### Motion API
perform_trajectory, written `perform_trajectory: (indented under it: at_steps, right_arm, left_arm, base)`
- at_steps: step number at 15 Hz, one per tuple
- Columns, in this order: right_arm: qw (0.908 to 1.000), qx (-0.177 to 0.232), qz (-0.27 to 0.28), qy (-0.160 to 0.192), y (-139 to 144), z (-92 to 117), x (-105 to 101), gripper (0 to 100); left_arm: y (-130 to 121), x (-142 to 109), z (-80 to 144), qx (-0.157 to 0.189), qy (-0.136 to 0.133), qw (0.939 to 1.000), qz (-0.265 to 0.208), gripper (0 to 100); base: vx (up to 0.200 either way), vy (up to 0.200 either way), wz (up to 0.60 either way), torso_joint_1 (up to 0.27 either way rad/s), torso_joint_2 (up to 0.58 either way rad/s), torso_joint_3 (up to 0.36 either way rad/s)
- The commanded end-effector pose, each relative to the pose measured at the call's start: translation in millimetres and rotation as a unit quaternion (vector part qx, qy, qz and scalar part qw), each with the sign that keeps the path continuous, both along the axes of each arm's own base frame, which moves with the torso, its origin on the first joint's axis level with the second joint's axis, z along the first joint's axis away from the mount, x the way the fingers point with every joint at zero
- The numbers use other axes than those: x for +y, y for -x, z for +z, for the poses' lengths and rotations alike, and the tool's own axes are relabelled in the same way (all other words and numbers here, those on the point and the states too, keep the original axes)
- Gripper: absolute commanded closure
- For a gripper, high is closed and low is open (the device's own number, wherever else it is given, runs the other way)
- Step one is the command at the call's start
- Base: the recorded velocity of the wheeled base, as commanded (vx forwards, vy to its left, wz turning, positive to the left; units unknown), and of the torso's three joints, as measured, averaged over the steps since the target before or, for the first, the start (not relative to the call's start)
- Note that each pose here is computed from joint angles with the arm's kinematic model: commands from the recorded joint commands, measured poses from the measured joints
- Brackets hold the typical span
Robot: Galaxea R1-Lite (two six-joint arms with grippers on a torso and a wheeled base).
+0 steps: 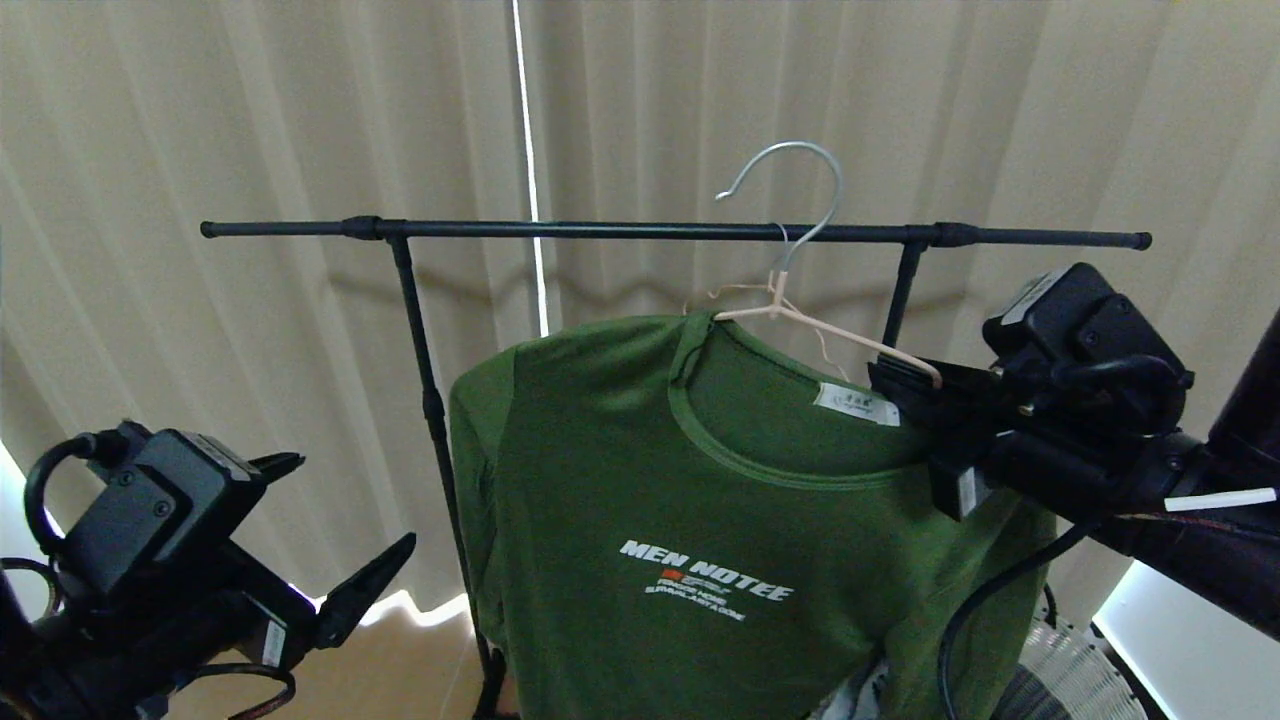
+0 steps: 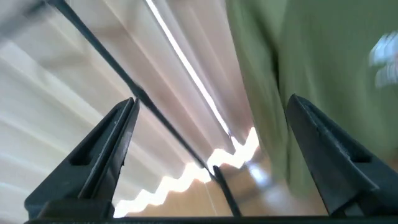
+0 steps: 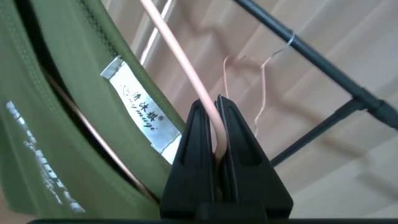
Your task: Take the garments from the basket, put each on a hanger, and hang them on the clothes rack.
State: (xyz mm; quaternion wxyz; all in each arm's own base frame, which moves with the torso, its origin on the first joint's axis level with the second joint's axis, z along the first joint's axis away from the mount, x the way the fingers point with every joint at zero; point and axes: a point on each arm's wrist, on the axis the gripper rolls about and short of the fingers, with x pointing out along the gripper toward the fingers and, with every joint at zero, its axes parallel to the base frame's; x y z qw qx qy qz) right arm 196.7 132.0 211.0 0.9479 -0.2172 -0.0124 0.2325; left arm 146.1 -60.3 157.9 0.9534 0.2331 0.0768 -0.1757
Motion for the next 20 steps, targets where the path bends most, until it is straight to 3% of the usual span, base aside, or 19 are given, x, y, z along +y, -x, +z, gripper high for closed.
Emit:
perform_trajectory:
  at_steps: [1,10,11,17,20]
  right_arm:
    - [0.9999,-0.009,0.003,-0.006,5.2,4.9,-2.2,100]
    - [0.9990,-0.013,0.041,-0.012,11.9,8.1,2.9,100]
    - [0.9990,-0.013,0.041,-0.011,12.0,7.7,2.9,100]
    - [0.9994,-0.004,0.035,-0.005,12.9,1.4,0.3,100]
    - [1.0000,0.003,0.002,0.005,5.2,-1.6,-9.9,100]
  left_arm:
    - [-5.7,1.6,-12.7,0.032,-0.008,0.9994,0.006,0]
    - [-16.9,-4.8,-11.9,0.050,0.023,0.9984,-0.010,0]
    - [-16.9,-4.8,-11.9,0.050,0.023,0.9984,-0.010,100]
    - [-13.8,-2.3,-12.4,0.051,0.031,0.9982,-0.003,100]
    - [-11.5,10.3,5.6,-0.005,0.073,0.9969,0.030,100]
  base:
    - [0.000,0.000,0.00,0.000,0.00,0.000]
    - [0.000,0.000,0.00,0.000,0.00,0.000]
    - [0.000,0.000,0.00,0.000,0.00,0.000]
    - [0.000,0.000,0.00,0.000,0.00,0.000]
    - [0.000,0.000,0.00,0.000,0.00,0.000]
